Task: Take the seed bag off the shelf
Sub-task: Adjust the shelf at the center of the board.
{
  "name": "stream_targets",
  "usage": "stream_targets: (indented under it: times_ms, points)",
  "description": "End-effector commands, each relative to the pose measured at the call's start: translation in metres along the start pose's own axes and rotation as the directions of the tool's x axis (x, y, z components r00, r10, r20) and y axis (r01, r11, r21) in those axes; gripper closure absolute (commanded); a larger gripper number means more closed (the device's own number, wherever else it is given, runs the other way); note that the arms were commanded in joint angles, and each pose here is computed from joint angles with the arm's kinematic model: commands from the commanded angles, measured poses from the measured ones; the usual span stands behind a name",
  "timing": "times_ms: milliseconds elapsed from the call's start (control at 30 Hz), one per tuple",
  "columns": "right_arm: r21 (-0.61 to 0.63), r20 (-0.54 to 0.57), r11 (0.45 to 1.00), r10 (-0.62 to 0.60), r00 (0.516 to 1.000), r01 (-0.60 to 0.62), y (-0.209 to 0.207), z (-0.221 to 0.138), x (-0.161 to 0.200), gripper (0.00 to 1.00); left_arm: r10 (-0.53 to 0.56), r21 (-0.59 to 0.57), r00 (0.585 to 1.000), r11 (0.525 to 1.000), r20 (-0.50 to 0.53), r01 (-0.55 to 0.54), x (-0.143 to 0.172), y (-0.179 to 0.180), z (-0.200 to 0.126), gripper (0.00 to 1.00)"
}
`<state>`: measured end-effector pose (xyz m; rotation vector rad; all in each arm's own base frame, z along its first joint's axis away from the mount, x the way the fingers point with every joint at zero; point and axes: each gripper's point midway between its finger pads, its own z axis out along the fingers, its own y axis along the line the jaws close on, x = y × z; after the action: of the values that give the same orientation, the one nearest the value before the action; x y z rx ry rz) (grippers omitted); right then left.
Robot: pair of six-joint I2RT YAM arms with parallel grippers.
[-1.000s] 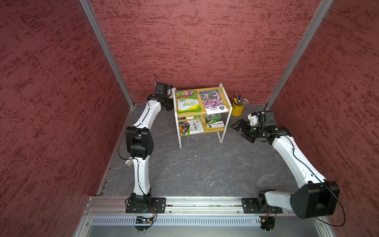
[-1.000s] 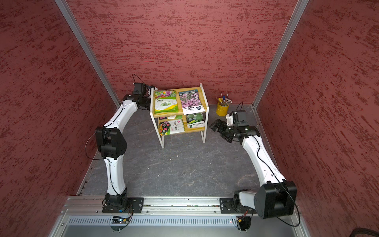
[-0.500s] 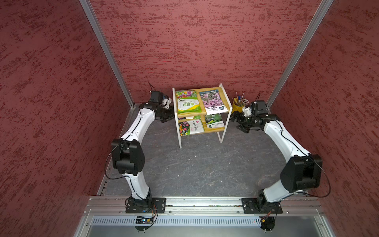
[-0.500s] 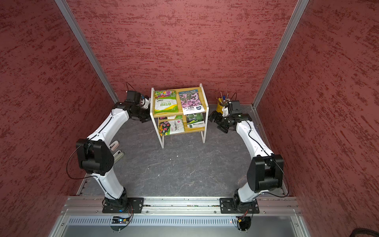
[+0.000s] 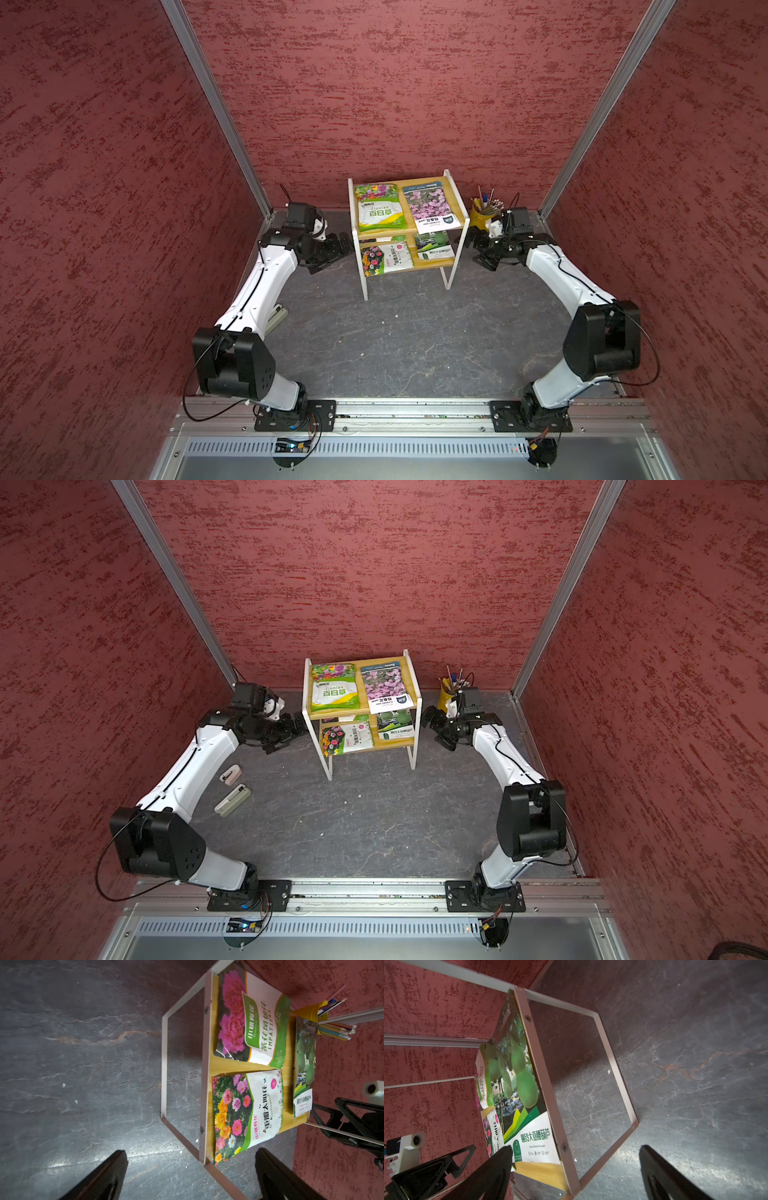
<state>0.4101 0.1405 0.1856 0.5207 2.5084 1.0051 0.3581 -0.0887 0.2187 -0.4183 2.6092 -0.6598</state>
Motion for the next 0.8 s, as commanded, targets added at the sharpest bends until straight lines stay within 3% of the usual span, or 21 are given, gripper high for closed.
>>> stream_targets:
  times_ms: [0, 233, 500, 567, 633, 767]
  points:
    - [-0.048, 0.008, 0.999, -0.017, 1.000, 0.018, 0.020, -0.001, 0.014, 0.02, -0.056, -0.095, 0.998, 0.994, 0.013, 0.057, 0.013, 0.020, -0.021, 0.00]
    - [-0.033, 0.000, 0.999, -0.014, 1.000, 0.014, 0.021, 0.000, 0.037, 0.02, -0.089, -0.176, 0.993, 0.979, 0.072, 0.100, 0.029, 0.026, -0.072, 0.00]
    - [0.078, 0.039, 0.997, -0.030, 0.999, 0.027, 0.000, -0.008, 0.035, 0.01, -0.115, -0.138, 0.968, 0.979, 0.224, 0.148, 0.031, 0.012, -0.128, 0.00]
    - [0.158, 0.057, 0.987, -0.024, 0.998, 0.014, -0.012, -0.013, 0.032, 0.01, -0.077, -0.151, 0.960, 0.981, 0.269, 0.121, 0.028, 0.003, -0.142, 0.00]
    - [0.227, 0.074, 0.974, -0.017, 0.997, 0.000, -0.024, -0.019, 0.028, 0.02, 0.031, -0.154, 0.954, 0.988, 0.298, 0.016, 0.029, -0.017, -0.157, 0.00]
    - [0.260, 0.081, 0.966, -0.026, 0.996, 0.004, -0.034, -0.026, 0.025, 0.01, 0.110, -0.153, 0.929, 0.986, 0.352, -0.059, 0.027, -0.033, -0.182, 0.00]
